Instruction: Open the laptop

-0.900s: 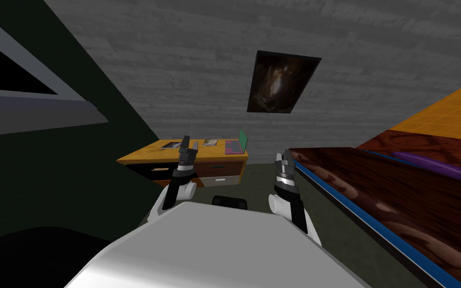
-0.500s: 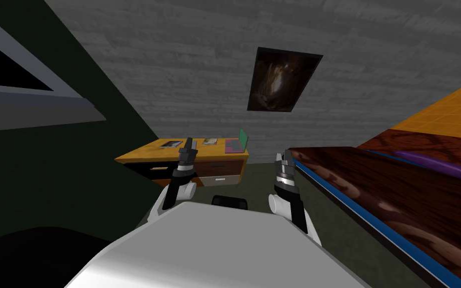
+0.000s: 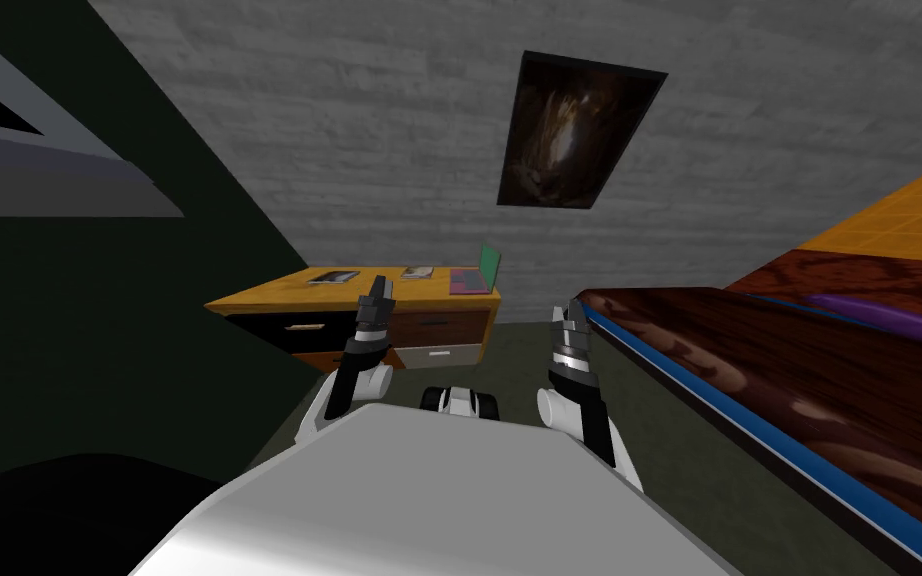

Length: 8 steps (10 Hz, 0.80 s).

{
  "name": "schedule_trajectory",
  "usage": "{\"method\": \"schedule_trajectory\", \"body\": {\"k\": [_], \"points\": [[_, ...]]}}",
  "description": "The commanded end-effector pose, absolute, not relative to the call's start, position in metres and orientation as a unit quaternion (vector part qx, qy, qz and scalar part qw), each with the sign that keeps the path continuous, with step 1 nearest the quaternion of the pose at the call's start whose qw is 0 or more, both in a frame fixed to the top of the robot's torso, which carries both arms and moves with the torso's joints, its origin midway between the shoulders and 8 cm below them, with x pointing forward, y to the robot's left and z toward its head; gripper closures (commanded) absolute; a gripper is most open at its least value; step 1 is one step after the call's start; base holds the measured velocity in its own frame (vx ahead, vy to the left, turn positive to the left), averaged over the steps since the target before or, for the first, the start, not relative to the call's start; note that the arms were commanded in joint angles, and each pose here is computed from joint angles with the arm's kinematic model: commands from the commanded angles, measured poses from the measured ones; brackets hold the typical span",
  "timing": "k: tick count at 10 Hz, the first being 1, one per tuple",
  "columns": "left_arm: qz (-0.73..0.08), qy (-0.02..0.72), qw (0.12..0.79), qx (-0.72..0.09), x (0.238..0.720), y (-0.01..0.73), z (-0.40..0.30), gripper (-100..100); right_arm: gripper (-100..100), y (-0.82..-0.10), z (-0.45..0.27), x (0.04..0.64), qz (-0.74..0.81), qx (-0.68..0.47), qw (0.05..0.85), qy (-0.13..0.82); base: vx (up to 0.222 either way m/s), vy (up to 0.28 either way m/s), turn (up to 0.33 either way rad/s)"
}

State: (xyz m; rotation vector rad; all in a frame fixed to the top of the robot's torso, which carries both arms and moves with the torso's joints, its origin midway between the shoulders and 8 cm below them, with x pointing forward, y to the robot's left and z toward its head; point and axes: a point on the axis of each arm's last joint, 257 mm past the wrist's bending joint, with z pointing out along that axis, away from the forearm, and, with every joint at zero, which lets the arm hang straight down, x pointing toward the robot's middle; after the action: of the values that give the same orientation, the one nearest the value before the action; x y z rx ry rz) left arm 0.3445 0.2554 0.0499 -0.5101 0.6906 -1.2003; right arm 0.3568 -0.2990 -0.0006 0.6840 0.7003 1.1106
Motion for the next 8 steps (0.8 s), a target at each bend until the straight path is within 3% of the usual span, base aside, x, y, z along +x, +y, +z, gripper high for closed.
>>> {"method": "schedule_trajectory", "body": {"k": [1, 8], "points": [[-0.547, 0.315, 0.740, -0.233, 0.345, 0.255, 0.050, 0, -100, -0.293, -0.002, 0.361, 0.506, 0.298, 0.738, 0.333, 0.007, 0.013, -0.004], [-0.547, 0.315, 0.740, -0.233, 0.345, 0.255, 0.050, 0, -100, -0.248, -0.016, 0.398, 0.494, 0.195, 0.736, 0.419, 0.010, 0.049, -0.014]]}}
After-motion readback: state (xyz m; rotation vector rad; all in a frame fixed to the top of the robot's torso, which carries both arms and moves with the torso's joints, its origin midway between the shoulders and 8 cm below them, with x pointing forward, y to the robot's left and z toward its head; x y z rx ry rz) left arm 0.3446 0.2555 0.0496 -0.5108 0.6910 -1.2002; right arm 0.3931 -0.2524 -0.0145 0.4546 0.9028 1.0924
